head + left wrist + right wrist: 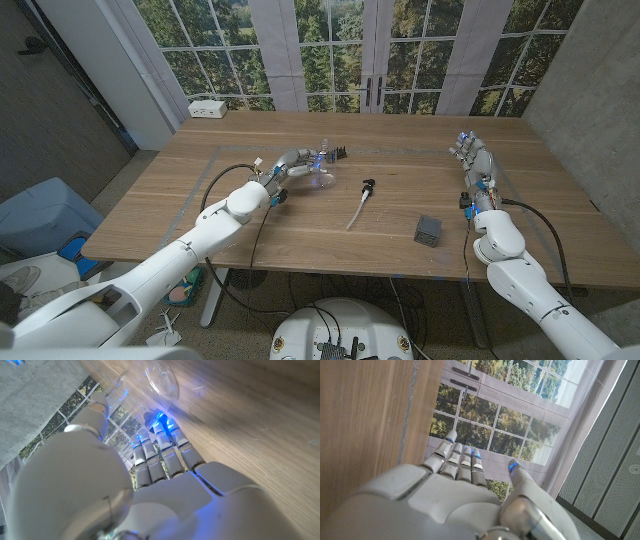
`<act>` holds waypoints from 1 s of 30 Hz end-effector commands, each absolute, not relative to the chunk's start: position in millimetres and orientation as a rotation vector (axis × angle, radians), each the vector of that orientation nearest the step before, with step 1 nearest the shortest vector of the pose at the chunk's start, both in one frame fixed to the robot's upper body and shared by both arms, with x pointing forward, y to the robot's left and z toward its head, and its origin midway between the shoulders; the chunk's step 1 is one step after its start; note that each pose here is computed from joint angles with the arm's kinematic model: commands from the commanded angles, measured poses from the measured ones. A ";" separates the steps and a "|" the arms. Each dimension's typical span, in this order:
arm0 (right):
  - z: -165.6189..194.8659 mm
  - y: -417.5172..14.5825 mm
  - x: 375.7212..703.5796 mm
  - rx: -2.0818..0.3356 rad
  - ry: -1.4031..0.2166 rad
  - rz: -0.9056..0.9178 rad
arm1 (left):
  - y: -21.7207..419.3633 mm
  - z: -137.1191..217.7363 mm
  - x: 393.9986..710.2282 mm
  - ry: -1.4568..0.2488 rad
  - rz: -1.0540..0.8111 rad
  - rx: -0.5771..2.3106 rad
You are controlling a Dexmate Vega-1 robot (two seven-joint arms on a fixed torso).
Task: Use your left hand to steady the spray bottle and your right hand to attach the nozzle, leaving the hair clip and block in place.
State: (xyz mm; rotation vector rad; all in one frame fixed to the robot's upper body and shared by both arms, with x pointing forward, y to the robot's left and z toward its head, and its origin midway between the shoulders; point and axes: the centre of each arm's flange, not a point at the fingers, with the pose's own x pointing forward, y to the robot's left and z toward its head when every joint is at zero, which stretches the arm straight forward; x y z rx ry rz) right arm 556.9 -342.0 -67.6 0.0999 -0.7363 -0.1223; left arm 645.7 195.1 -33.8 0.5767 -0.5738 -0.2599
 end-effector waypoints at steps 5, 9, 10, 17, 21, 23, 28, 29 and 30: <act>-58.1 -326.6 534.0 -0.107 -0.558 -0.383 | 190.1 -43.7 652.5 -0.565 -0.228 0.561; -54.9 -315.9 526.2 -0.225 -0.483 -0.460 | 188.1 -43.4 653.7 -0.567 -0.234 0.562; -54.1 -313.1 524.7 -0.249 -0.462 -0.473 | 187.7 -43.2 654.1 -0.569 -0.233 0.559; -49.5 -292.5 517.8 -0.394 -0.348 -0.512 | 184.7 -41.8 657.5 -0.576 -0.251 0.539; -45.8 -279.8 514.9 -0.473 -0.282 -0.518 | 181.9 -41.6 658.7 -0.580 -0.270 0.532; -43.4 -273.0 513.3 -0.509 -0.252 -0.518 | 181.0 -41.4 659.0 -0.583 -0.274 0.528; -37.2 -255.6 509.8 -0.610 -0.186 -0.525 | 178.6 -40.8 659.5 -0.592 -0.285 0.523; -36.4 -252.1 509.3 -0.629 -0.178 -0.530 | 178.1 -40.7 659.4 -0.594 -0.285 0.522; -35.4 -248.8 508.8 -0.652 -0.171 -0.533 | 177.7 -40.8 659.4 -0.596 -0.286 0.520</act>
